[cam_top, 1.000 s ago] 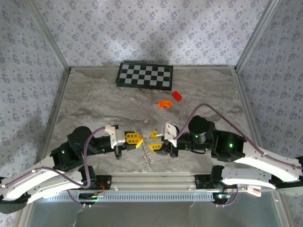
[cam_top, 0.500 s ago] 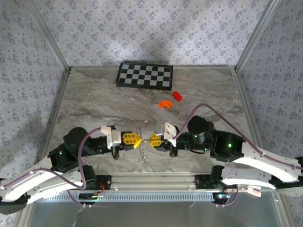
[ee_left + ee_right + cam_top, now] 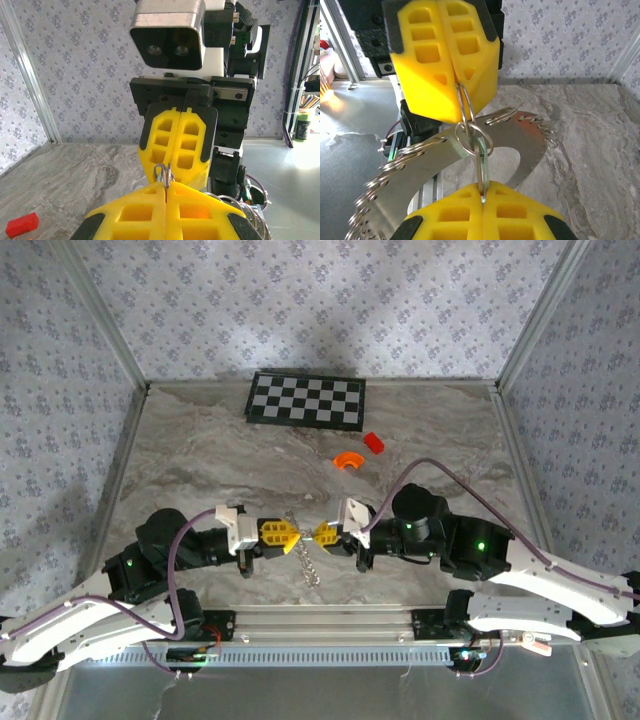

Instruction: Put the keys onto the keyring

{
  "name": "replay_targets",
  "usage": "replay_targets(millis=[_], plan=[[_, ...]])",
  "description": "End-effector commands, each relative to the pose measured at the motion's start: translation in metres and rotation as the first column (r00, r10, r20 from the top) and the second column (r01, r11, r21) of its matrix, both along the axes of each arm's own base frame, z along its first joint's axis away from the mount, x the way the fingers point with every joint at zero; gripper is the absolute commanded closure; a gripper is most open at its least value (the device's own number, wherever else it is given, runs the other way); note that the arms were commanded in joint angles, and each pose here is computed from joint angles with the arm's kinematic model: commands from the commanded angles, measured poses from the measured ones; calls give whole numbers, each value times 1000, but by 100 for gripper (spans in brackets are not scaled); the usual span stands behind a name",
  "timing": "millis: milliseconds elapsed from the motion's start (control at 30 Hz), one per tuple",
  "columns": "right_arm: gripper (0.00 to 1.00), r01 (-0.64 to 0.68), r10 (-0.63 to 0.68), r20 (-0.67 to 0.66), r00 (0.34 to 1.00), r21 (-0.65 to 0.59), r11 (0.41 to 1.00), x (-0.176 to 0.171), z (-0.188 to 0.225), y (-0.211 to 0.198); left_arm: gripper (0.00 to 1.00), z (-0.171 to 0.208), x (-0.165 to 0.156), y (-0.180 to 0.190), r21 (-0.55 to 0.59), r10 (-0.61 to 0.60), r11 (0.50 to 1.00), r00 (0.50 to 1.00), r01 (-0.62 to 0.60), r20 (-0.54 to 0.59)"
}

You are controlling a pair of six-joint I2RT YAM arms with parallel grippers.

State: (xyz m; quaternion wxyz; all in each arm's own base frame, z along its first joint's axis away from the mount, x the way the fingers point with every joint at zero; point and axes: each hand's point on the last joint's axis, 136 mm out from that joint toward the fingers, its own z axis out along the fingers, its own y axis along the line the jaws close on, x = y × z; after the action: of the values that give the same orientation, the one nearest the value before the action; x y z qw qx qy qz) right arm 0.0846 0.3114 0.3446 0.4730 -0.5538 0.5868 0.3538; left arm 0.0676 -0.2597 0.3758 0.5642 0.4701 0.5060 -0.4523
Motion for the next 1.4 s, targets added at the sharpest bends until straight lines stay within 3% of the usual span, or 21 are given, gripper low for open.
replay_targets(millis=[0,167,333,400,567,733,1067,1367], plan=[[100,36,-37,-21,999,-71,997,7,-14,0,100,22,-5,5,-80,-11,997,999,14,40],[100,41,-43,-16,999,-103,994,8,-22,2,100,16,-2,4,-64,4,998,999,-1,36],[100,37,-37,6,999,-60,997,4,-16,-1,100,15,-1,6,-71,14,997,999,-12,39],[93,39,-39,12,999,-29,999,3,-10,-5,100,14,-1,7,-72,16,997,999,-13,40],[65,37,-38,31,999,38,999,-1,4,-14,100,13,-1,8,-72,20,997,999,-17,41],[51,33,-37,40,999,84,996,-3,18,-19,100,15,-5,9,-77,-1,997,999,5,45],[54,-66,56,52,997,199,978,-21,47,-14,100,14,-9,5,-70,-31,997,999,34,41],[55,-124,120,32,992,222,967,-28,47,2,100,11,-9,2,-64,-41,997,999,43,35]])
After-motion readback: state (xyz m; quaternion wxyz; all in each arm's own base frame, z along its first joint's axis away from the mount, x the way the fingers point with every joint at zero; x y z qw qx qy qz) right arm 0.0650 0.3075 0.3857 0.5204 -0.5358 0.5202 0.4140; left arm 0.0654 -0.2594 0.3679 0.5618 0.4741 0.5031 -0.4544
